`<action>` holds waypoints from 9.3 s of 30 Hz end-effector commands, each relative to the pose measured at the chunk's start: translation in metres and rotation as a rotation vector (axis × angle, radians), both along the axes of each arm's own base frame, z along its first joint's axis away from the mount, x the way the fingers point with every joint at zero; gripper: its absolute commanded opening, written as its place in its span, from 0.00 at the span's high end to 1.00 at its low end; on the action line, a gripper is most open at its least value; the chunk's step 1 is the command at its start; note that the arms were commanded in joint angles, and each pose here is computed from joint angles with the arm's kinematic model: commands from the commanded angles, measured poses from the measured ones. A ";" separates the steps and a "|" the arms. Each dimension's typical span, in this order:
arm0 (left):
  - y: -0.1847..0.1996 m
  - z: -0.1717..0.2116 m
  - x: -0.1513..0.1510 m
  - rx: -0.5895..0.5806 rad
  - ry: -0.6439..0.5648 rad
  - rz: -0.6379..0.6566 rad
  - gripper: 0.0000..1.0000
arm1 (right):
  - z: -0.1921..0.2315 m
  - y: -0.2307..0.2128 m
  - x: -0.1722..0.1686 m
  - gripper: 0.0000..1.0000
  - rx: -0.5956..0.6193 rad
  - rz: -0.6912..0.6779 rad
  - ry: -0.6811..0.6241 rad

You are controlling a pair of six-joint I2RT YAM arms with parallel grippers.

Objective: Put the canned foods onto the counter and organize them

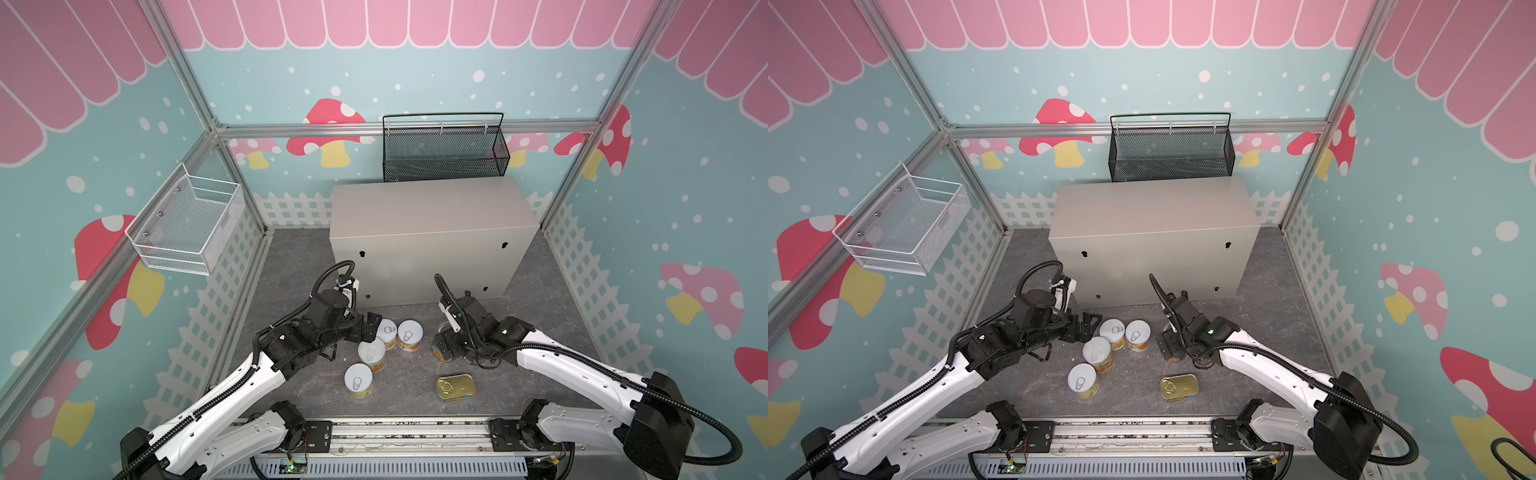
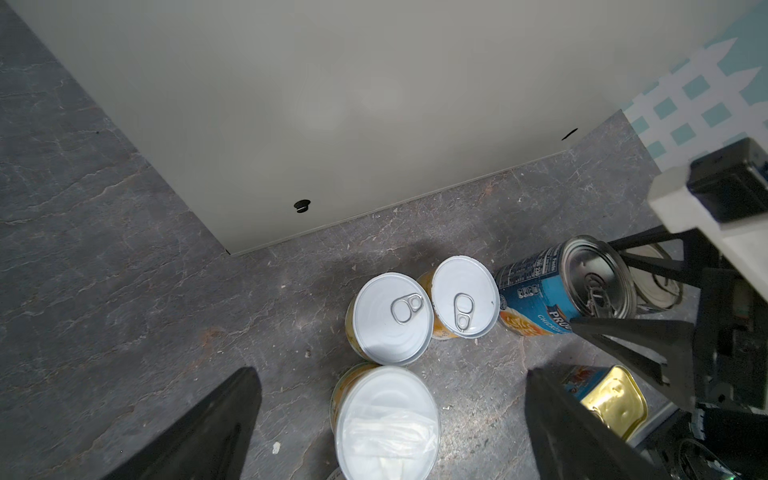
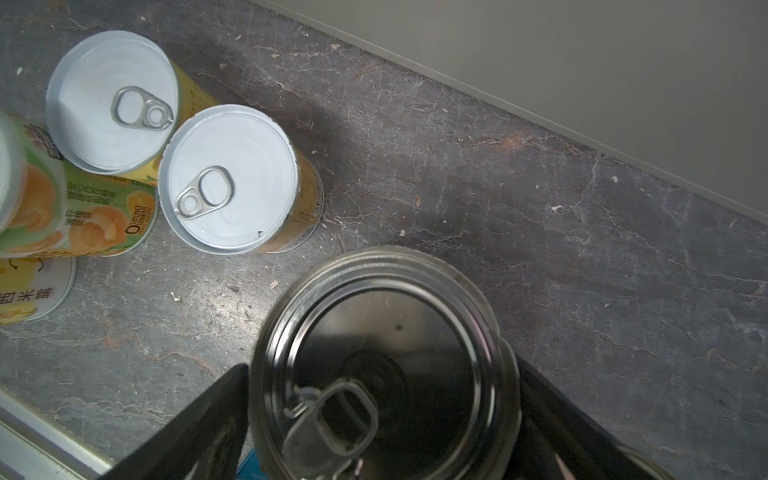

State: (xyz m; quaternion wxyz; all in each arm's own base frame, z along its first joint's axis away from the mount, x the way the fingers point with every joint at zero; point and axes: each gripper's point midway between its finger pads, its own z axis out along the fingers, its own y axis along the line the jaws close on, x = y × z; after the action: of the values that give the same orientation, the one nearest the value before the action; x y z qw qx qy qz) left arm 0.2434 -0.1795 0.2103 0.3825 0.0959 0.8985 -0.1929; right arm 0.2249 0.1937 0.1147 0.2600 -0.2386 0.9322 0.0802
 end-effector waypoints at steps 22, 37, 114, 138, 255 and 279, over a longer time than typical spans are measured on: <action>-0.030 0.037 -0.017 -0.098 -0.090 -0.161 0.01 | 0.083 0.038 -0.001 0.45 0.100 0.234 -0.129; -0.079 0.096 -0.081 -0.090 -0.266 -0.607 0.01 | 0.195 0.074 -0.023 0.50 0.308 0.514 -0.258; -0.115 0.171 -0.102 -0.319 -0.721 -0.648 0.45 | 0.309 0.081 -0.115 0.01 0.936 0.833 -0.479; -0.114 0.182 -0.098 -0.372 -0.745 -0.619 0.45 | 0.300 0.101 -0.108 0.01 1.107 0.869 -0.504; -0.074 0.209 -0.029 -0.024 -0.795 -0.469 0.01 | 0.380 -0.129 0.345 0.45 0.386 -0.185 -0.934; -0.073 0.209 -0.024 -0.085 -0.767 -0.474 0.01 | 0.383 -0.129 0.333 0.19 0.354 -0.167 -0.937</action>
State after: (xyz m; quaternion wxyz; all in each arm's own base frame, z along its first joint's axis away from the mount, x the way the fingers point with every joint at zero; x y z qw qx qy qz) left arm 0.2204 -0.2524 0.4189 0.6363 0.3479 0.6401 -0.2536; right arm 0.5693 0.0596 0.4687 0.6630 -0.1100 0.7340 0.0978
